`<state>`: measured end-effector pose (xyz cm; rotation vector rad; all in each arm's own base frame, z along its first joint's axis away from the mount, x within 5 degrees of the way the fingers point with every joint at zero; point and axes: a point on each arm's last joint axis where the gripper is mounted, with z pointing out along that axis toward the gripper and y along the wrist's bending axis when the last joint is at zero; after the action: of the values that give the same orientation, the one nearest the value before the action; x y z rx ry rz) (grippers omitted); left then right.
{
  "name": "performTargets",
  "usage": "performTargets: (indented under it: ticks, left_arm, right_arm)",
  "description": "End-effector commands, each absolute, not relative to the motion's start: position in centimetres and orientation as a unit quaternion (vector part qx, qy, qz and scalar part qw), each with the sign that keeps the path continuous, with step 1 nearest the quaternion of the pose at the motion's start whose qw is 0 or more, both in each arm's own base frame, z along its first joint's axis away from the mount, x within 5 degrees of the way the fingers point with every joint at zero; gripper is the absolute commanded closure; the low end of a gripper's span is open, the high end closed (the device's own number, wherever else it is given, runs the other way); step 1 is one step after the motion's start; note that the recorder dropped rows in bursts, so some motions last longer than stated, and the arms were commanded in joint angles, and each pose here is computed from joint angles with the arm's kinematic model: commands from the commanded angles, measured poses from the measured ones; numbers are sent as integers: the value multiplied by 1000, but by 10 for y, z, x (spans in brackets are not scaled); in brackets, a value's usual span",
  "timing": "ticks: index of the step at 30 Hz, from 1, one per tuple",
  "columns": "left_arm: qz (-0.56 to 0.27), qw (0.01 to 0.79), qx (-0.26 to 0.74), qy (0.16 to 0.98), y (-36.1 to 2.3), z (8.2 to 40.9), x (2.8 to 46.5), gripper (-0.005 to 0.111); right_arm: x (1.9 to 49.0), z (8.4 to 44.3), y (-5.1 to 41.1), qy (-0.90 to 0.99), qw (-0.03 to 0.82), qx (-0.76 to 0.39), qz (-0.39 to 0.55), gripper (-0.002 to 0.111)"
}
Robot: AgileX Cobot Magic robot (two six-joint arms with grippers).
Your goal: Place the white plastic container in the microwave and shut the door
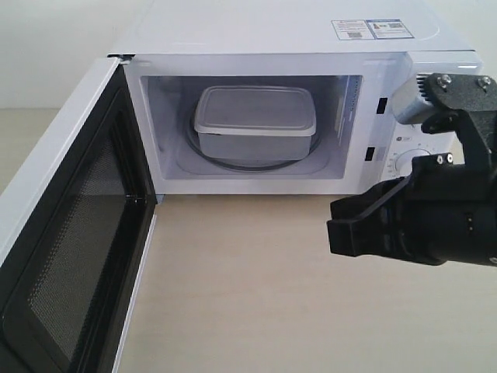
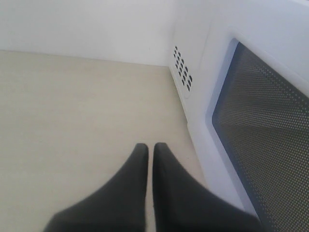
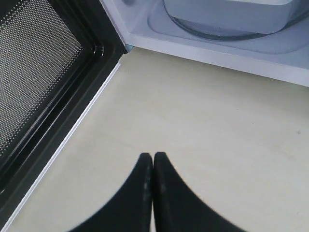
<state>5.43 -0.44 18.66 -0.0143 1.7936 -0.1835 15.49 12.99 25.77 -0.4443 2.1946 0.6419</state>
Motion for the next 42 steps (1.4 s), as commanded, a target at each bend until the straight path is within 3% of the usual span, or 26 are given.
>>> performTargets:
  ticks: [1,8,18,31,42]
  left_arm:
    - [-81,620,-11,781,-4,185,54,102]
    - [-81,620,-11,781,-4,185,54,102]
    - [-81,620,-11,781,-4,185,54,102]
    - [-81,620,-11,781,-4,185,54,102]
    - [-81,620,-11,781,-4,185,54,102]
  right_arm:
    - [155,258,128,863,402,-176,250,108]
    - [155,277,120,828,471,-162,257,108]
    - [129,289,54,811,537,-19,232,108]
    - [61,207,12,748,632,91,181,108]
    - [56,204,6,710,668,145,170,108]
